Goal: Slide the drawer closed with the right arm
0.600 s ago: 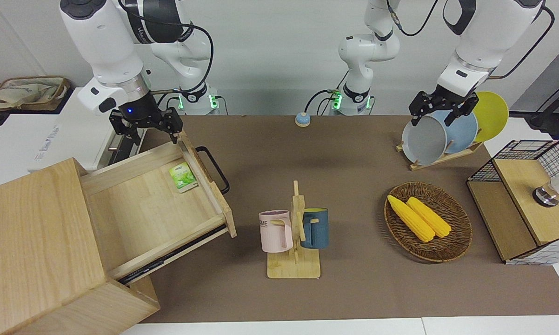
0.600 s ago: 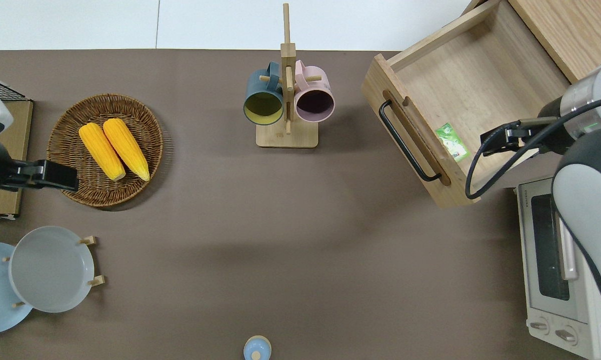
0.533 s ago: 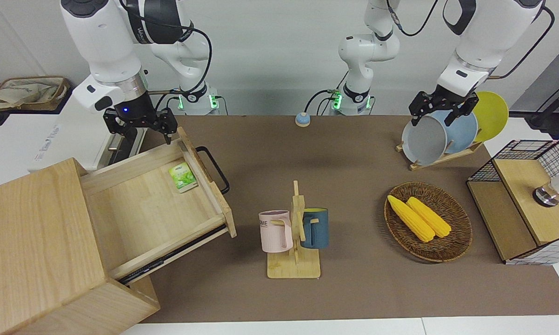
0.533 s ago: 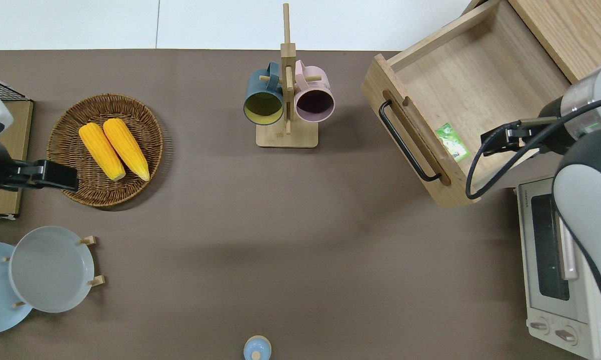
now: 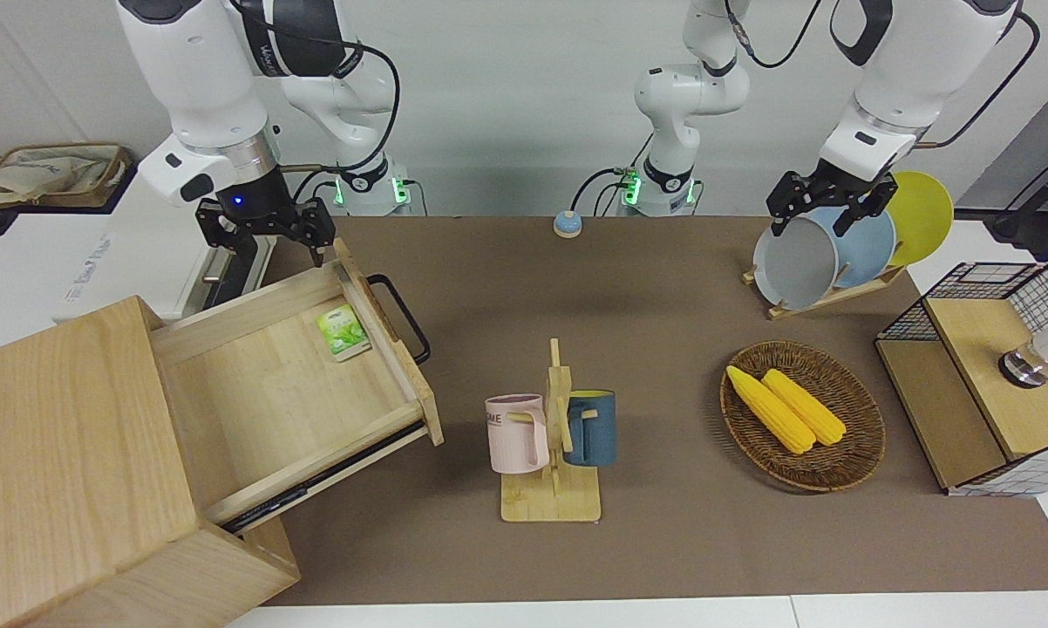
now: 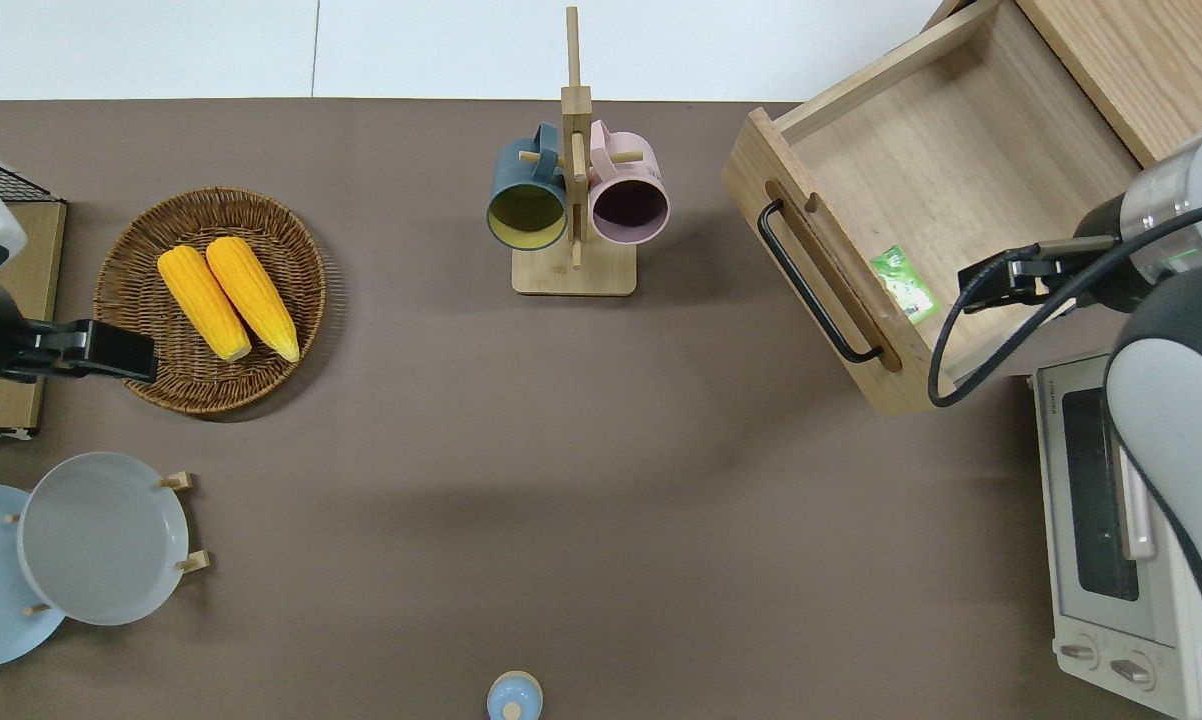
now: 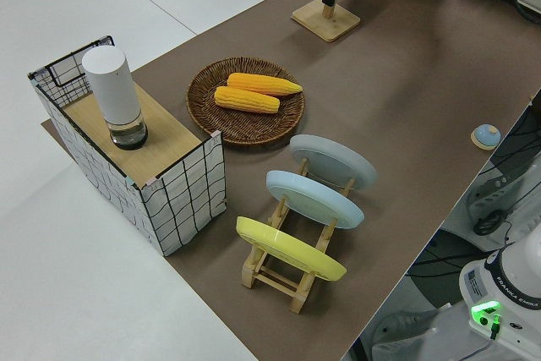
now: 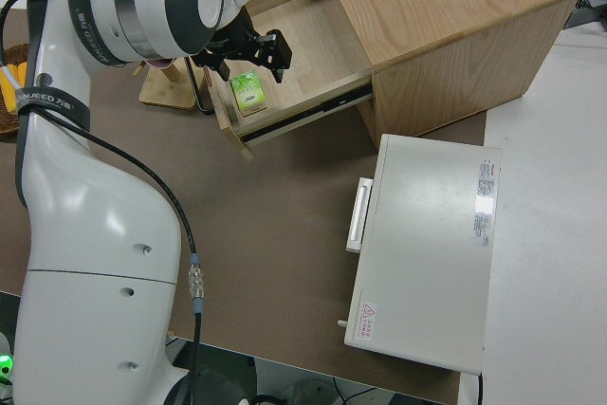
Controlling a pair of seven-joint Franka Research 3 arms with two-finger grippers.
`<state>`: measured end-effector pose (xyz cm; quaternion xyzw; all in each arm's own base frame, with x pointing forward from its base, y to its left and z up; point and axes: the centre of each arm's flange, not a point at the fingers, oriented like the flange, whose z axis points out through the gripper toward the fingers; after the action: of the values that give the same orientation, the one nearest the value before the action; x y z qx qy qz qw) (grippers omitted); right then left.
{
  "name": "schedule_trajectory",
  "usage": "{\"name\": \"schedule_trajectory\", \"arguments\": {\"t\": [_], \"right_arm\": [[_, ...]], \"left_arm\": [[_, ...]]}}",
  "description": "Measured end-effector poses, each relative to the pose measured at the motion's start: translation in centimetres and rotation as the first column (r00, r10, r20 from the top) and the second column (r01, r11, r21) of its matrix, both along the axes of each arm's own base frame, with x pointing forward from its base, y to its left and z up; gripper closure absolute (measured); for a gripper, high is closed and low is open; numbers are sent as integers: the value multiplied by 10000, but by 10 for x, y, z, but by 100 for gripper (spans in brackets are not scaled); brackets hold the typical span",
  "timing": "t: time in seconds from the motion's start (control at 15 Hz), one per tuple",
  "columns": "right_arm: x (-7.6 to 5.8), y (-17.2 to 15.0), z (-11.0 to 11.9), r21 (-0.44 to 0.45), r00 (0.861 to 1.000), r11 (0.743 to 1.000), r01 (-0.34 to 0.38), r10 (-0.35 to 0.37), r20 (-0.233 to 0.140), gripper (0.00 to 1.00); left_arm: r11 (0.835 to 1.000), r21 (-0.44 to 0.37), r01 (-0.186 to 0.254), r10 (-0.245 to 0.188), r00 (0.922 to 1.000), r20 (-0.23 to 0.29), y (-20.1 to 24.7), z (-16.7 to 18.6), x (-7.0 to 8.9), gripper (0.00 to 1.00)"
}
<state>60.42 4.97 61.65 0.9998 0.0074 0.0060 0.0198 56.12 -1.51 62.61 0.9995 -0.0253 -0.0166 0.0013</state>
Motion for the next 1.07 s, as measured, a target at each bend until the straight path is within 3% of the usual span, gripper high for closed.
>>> {"name": "schedule_trajectory", "arguments": {"t": [0.07,0.13,0.33,0.67,0.87,1.07], "right_arm": [[0,0,0,1,10000,10000,0,0,-7,3],[0,0,0,-3,10000,10000,2,-2,-44,10],[-2,0,-2,-6,9998,10000,8,-8,-215,45],[-2,-3,-2,139,9997,9999,79,-76,-247,95],[-3,-5,-1,148,9997,9998,113,-109,-231,99],[-11,-4,15,145,9999,9998,101,-101,16,99]], "left_arm": [[10000,0,0,0,10000,0,0,0,0,0],[10000,0,0,0,10000,0,0,0,0,0],[10000,0,0,0,10000,0,0,0,0,0],[10000,0,0,0,10000,0,0,0,0,0],[10000,0,0,0,10000,0,0,0,0,0],[10000,0,0,0,10000,0,0,0,0,0]]}}
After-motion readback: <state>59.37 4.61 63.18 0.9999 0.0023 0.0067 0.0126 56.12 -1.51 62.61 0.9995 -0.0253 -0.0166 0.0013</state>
